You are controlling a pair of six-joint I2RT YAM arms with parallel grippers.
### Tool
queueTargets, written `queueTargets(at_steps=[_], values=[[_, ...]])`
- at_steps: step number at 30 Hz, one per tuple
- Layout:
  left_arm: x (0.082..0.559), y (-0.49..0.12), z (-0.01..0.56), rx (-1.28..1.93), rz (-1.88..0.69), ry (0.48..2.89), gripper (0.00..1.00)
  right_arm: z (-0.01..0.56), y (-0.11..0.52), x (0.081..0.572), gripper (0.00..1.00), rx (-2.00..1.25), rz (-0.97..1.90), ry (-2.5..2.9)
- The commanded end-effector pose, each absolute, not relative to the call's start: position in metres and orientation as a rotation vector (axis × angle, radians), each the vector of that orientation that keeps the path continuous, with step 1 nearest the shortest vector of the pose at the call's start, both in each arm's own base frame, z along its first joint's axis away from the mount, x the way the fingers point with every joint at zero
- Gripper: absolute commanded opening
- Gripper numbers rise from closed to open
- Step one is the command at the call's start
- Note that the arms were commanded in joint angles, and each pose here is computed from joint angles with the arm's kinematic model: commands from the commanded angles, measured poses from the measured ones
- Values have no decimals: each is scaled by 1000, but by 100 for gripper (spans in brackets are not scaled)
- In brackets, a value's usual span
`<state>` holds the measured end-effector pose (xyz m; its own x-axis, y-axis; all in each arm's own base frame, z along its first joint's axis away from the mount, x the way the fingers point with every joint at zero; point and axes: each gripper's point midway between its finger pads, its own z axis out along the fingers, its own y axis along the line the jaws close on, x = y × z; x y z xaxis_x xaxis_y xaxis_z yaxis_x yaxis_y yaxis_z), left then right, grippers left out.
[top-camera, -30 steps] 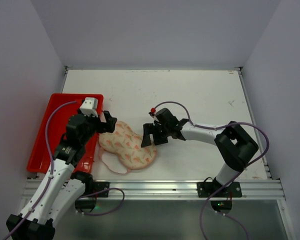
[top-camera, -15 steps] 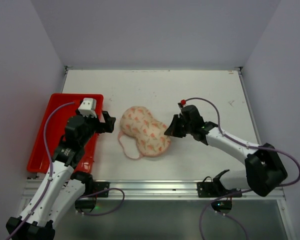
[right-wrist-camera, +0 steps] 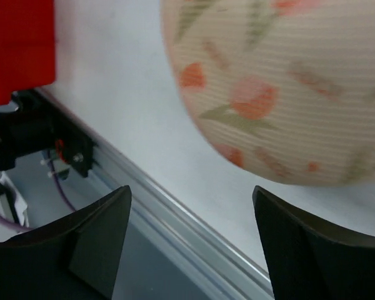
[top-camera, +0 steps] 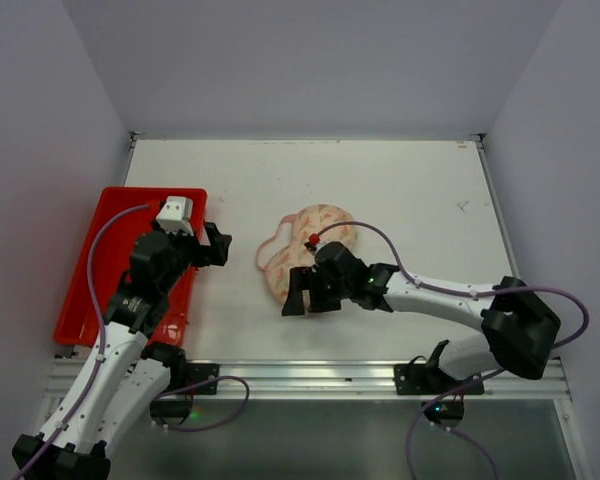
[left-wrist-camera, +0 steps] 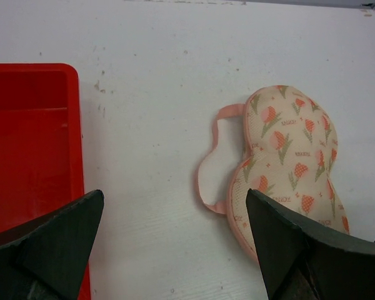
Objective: Unzip the laundry bag and remove the bra
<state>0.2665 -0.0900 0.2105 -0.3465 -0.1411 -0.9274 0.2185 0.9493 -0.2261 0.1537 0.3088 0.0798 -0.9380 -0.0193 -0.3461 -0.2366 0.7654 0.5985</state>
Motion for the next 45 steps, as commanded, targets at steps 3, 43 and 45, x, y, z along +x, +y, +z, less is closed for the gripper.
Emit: queueTargets(at_steps=[3,43,45], values=[[267,-86,213,35,-362,1879,100,121,360,159,87,-463,1047,2527],[265,-88,212,31,-383,1881,100,126,275,282,85,-97,701,2454],[261,-100,211,-8,-480,1908,100,126,221,307,85,78,585,2424]])
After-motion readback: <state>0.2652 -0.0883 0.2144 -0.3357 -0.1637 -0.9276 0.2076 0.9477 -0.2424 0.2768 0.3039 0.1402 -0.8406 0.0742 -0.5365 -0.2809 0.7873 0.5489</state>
